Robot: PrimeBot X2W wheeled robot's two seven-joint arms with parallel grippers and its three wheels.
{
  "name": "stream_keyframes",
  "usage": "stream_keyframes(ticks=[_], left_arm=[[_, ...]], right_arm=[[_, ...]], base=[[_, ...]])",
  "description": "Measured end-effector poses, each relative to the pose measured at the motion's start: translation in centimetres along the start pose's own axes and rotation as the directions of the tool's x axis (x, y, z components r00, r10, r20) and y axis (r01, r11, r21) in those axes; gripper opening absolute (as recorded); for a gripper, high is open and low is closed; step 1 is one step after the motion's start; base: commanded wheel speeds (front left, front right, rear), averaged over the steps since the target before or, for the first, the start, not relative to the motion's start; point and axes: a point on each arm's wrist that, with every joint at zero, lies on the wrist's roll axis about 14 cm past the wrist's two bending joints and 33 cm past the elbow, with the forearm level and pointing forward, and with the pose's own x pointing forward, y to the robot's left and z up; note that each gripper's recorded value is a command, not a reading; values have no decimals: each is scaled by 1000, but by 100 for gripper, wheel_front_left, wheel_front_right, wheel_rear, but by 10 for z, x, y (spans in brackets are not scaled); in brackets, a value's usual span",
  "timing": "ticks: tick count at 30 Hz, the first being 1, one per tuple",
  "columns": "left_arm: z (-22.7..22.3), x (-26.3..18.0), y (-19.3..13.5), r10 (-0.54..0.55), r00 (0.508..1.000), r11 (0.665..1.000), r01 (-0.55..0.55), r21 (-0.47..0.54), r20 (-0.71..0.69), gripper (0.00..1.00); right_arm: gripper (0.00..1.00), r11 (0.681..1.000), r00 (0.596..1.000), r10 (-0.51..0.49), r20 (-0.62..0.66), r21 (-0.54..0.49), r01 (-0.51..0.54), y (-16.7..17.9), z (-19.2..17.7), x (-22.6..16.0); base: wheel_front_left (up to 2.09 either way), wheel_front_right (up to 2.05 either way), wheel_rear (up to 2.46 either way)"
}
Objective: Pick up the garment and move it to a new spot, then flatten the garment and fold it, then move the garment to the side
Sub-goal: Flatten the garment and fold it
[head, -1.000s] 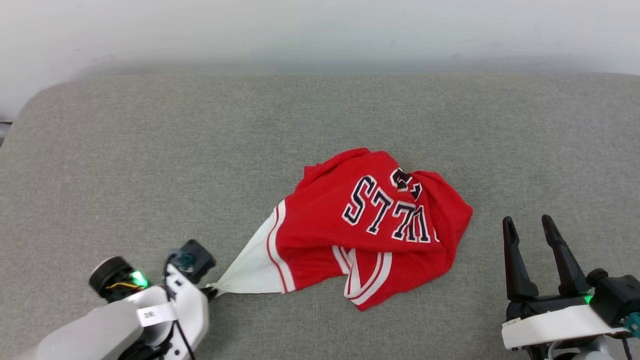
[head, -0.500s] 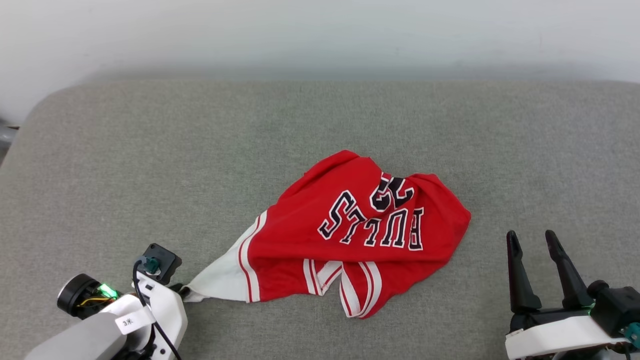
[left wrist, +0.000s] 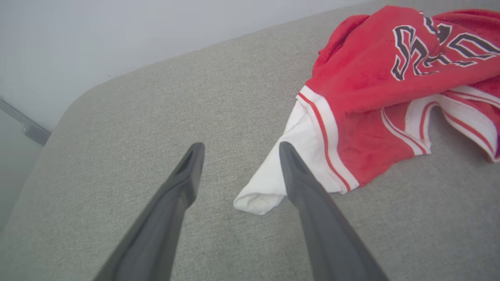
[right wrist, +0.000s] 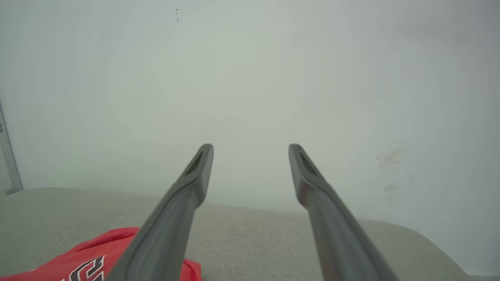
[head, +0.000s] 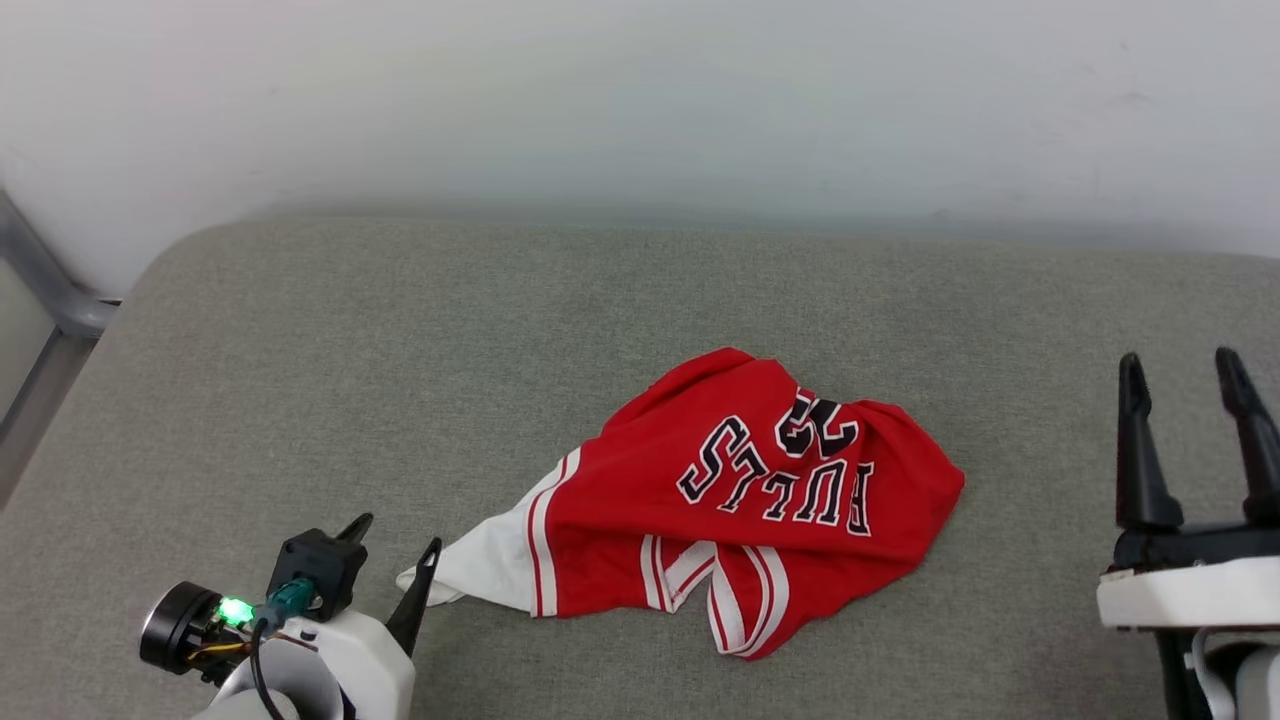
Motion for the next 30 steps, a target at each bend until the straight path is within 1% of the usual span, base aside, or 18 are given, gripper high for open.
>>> stream_keyframes(ticks=[2,4,6,8,11,13,16,19,21,22,24,26,27,30], left_arm=[[5,-4,3,37,998,999,-36,-12,43,100],[13,-6,4,77,993,997,-74,-37,84,100],[21,-7,4,114,986,992,-107,-67,117,100],[29,-9,6,154,976,987,-144,-75,153,100],[49,-12,9,210,949,977,-191,-99,234,100],[51,-15,8,237,938,970,-213,-117,252,100],[53,-18,10,276,920,960,-247,-134,278,100],[57,-20,14,313,900,948,-280,-150,304,100],[56,-20,14,330,893,943,-292,-161,308,100],[56,-19,14,336,890,940,-296,-169,307,100],[53,-17,13,341,890,938,-299,-177,304,100],[48,-15,12,343,892,936,-299,-185,294,100],[47,-13,12,347,892,935,-302,-187,291,100],[44,-7,12,349,892,933,-301,-199,286,100]], right_arm=[[100,999,999,26,32,-32,-25,-1,10,10],[100,996,997,68,36,-64,-65,1,12,20],[100,988,992,121,34,-101,-117,6,13,29],[100,977,984,174,28,-134,-168,12,14,40],[100,956,968,249,-41,-153,-252,25,10,56],[100,938,948,293,-126,-156,-310,34,0,64],[100,906,897,347,-274,-148,-396,48,-17,72],[100,878,816,381,-435,-106,-466,60,-40,71],[100,857,738,378,-559,-90,-507,62,-61,66],[100,846,689,368,-624,-83,-527,61,-72,61],[100,832,589,351,-727,-45,-552,60,-93,50],[100,824,481,328,-813,-2,-566,59,-113,38],[100,823,429,313,-847,16,-568,57,-123,34],[100,817,301,273,-914,56,-574,54,-146,24]], base=[[0,0,0],[0,0,0],[0,0,0],[0,0,0],[0,0,0],[0,0,0],[0,0,0],[0,0,0],[0,0,0],[0,0,0],[0,0,0],[0,0,0],[0,0,0],[0,0,0]])
